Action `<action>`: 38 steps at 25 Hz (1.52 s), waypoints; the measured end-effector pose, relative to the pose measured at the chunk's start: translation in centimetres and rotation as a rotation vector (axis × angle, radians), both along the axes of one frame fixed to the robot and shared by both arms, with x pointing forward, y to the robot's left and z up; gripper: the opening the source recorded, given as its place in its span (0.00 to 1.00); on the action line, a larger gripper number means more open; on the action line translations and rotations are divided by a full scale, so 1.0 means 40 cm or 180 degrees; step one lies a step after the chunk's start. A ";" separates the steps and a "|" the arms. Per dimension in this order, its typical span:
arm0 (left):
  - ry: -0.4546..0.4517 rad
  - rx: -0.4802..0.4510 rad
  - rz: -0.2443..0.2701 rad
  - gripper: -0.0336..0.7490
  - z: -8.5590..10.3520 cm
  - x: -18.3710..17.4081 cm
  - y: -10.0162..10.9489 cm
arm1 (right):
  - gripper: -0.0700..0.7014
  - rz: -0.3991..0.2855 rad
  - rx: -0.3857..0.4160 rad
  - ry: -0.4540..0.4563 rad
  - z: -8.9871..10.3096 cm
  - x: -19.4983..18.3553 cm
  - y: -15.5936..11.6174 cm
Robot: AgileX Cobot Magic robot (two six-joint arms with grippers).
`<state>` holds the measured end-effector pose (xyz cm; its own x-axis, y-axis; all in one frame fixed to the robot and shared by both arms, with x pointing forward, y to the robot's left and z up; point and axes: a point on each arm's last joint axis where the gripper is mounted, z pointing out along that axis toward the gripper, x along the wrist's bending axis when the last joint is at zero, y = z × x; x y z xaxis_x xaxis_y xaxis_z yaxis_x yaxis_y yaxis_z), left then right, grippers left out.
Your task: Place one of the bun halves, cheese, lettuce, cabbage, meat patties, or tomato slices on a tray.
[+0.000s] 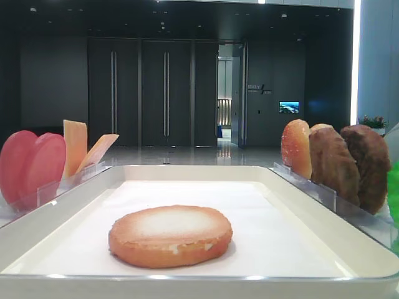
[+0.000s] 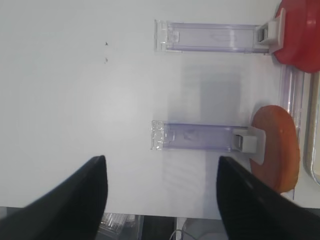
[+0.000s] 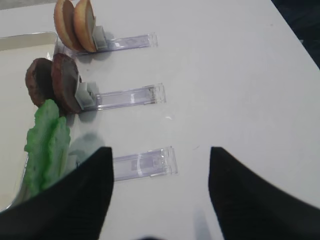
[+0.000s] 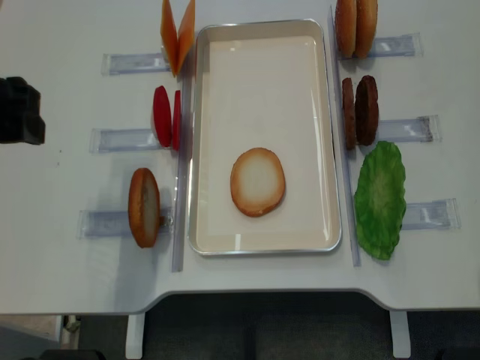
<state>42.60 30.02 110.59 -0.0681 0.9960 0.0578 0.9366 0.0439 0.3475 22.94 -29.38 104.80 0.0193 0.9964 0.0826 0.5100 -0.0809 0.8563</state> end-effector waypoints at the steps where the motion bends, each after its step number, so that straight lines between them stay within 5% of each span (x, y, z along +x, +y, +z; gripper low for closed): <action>1: -0.0037 0.0001 0.0004 0.70 0.005 -0.008 0.002 | 0.62 0.0000 0.0000 0.0000 0.000 0.000 0.000; 17: -0.0768 -0.0059 -0.0033 0.70 -0.016 -0.281 0.013 | 0.62 0.0000 0.0000 0.0000 0.000 0.000 0.000; 33: -0.1645 -0.0097 -0.0090 0.70 -0.148 -0.488 0.020 | 0.62 0.0000 0.0000 0.0000 0.000 0.000 0.000; 38: -0.1942 -0.0026 -0.0200 0.70 -0.155 -0.511 0.021 | 0.62 0.0000 0.0000 0.0000 0.000 0.000 0.000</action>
<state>22.15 30.86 104.41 -0.0278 0.9994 0.0193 0.5698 0.0000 0.8218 22.94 -29.38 104.80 0.0193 0.9964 0.0826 0.5100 -0.0809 0.8563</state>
